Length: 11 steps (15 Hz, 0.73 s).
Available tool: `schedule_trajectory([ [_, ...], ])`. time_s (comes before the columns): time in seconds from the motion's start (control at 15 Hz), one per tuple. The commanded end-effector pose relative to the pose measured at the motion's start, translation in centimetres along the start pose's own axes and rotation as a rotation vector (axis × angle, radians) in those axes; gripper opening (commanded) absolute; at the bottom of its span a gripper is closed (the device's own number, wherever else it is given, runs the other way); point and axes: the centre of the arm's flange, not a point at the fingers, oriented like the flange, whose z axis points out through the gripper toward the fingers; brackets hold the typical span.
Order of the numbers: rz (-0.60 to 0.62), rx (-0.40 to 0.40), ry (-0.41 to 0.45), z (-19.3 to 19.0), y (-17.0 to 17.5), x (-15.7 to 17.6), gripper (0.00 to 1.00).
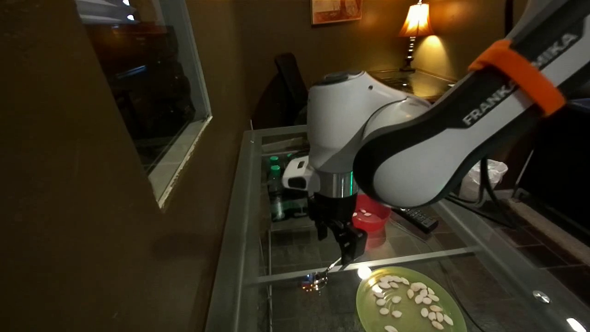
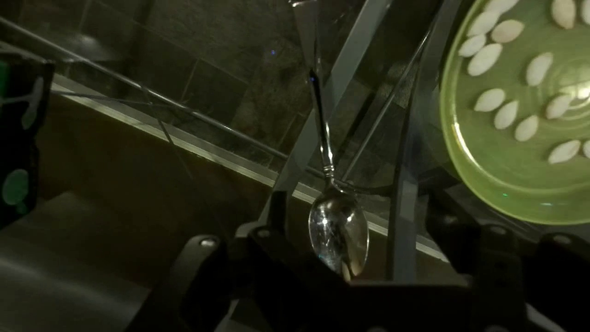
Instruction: Put the spoon on the table
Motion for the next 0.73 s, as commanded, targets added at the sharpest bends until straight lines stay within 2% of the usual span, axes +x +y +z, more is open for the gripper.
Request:
schedule_trajectory([
  [0.0, 0.198, -0.025, 0.029, -5.2, -6.4, -3.3, 1.0],
  [0.33, 0.455, -0.061, 0.041, -6.9, -13.2, -7.0, 1.0],
  [0.4, 0.363, -0.029, 0.023, -5.3, -8.1, -4.4, 1.0],
  [0.47, 0.371, -0.035, 0.019, -5.5, -9.0, -4.8, 1.0],
  [0.67, 0.369, -0.036, 0.023, -5.6, -8.7, -4.6, 1.0],
])
